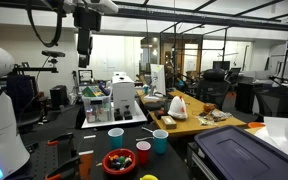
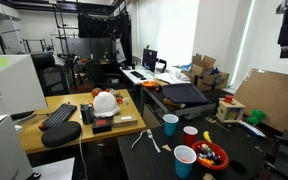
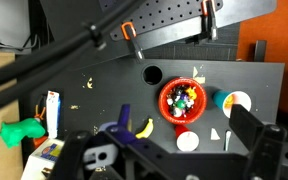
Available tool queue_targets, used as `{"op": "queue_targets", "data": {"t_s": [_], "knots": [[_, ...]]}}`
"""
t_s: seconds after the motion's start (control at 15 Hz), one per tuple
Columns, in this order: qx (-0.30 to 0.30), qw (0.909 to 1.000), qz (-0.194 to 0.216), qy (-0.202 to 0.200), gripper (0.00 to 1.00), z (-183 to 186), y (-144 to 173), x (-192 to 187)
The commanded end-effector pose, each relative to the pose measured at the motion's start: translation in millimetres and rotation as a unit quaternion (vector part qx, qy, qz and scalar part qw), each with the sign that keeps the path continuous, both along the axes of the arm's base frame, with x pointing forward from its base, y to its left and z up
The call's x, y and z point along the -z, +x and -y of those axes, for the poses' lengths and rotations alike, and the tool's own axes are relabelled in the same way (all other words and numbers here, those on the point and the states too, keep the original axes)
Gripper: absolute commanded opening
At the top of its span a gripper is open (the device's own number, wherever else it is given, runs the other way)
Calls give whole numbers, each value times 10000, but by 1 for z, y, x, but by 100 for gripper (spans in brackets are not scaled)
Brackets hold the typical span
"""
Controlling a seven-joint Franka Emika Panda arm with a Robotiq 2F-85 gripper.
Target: Pick up the orange object and put it in the cup
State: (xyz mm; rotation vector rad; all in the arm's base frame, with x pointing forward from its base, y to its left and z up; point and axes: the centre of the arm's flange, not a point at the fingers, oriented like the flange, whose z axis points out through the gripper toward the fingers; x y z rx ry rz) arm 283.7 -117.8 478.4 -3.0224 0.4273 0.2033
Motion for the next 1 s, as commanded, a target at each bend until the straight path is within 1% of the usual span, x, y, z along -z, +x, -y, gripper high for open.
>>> {"op": "queue_targets", "data": {"t_s": [0.0, 0.13, 0.47, 0.73, 0.93], "knots": [[29, 10000, -17, 20, 100, 0, 6, 2], [52, 10000, 10, 37, 100, -2, 19, 4], [95, 9999, 113, -18, 100, -11, 66, 24], [404, 9988, 249, -114, 100, -13, 113, 53], [730, 9963, 366, -253, 100, -5, 152, 70]]}}
